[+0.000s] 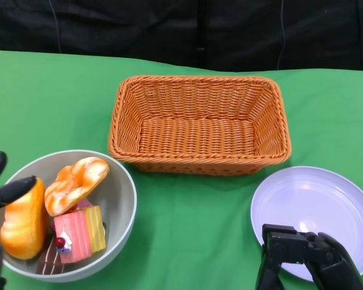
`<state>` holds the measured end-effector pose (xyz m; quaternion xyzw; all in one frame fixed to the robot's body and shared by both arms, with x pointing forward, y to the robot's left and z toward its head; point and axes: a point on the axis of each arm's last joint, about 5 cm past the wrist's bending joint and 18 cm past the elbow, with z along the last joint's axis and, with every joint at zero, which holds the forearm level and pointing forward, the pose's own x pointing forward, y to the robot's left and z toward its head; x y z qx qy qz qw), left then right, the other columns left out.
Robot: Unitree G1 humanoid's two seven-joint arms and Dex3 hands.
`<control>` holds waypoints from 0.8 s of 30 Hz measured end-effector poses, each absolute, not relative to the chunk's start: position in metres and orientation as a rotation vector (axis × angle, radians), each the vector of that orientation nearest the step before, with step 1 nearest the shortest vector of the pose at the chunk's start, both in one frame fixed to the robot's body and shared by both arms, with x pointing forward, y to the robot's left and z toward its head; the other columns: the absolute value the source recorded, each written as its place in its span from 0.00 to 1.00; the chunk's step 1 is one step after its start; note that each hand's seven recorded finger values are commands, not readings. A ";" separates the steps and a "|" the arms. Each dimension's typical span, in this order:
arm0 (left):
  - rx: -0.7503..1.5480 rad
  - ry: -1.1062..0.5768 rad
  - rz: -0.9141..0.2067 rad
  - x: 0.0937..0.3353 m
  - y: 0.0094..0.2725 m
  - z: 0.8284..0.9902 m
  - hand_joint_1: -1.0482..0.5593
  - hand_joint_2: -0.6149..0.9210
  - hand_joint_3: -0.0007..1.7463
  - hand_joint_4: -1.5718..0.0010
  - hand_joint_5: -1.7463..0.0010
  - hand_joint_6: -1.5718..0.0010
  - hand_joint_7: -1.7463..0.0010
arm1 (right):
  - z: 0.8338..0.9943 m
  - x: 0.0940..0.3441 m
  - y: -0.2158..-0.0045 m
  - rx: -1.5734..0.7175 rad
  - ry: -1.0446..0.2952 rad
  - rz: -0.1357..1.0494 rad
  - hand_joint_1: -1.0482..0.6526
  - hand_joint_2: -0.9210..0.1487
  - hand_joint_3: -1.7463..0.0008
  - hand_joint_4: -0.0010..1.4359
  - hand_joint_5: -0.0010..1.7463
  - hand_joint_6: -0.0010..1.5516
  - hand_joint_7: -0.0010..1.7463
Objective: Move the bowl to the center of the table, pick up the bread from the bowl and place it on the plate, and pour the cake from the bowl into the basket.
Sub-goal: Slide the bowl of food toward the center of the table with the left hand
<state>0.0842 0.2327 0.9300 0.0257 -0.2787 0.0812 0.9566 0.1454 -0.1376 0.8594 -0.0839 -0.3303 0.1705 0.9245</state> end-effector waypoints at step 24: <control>0.131 -0.490 0.274 0.087 0.254 0.920 0.08 1.00 0.42 0.74 0.93 0.77 1.00 | 0.859 0.144 -0.138 -0.177 -0.671 0.351 0.70 0.68 0.00 0.65 0.97 0.59 0.79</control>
